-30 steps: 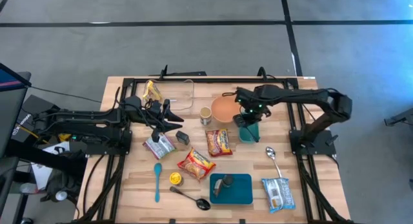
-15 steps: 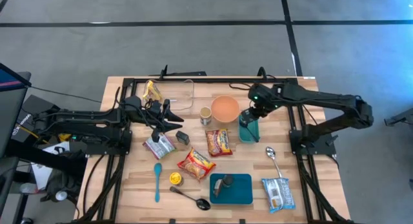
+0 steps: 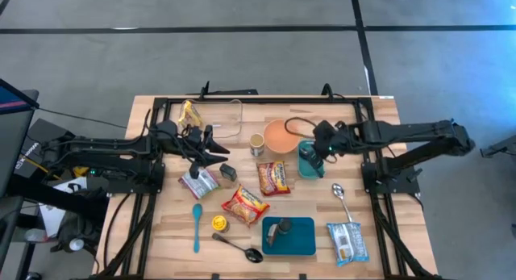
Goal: Pick & Place Food Item
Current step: Put the green noodle pack into the transparent bin
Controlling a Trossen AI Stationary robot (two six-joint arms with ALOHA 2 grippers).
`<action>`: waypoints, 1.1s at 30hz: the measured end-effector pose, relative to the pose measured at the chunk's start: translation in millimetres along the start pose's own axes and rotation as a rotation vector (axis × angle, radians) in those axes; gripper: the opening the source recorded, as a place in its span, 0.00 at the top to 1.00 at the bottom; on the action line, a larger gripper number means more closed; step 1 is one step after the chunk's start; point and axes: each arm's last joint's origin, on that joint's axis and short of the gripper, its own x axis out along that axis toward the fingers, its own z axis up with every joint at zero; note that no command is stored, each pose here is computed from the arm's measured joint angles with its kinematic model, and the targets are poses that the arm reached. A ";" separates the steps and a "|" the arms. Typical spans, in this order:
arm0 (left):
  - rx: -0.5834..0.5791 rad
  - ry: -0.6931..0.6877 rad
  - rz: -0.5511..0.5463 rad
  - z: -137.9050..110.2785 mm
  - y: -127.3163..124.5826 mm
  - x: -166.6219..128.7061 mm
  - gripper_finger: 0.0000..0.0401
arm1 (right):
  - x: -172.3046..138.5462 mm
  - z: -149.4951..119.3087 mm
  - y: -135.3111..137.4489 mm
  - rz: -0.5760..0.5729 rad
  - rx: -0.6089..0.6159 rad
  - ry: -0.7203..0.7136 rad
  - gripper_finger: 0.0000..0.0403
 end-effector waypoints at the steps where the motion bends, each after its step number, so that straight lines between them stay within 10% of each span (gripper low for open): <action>1: 0.001 0.009 -0.005 -1.0 -1.1 0.4 0.71 | -2.2 -2.0 3.9 -0.004 -0.018 -0.023 0.82; 17: -0.352 0.361 0.073 -37.0 -3.6 -4.0 0.73 | -26.2 -23.6 38.9 0.018 -0.143 -0.233 0.82; 33: -0.602 0.615 0.269 -62.6 -1.4 -18.4 0.99 | -25.9 -23.7 38.9 0.019 -0.142 -0.230 0.82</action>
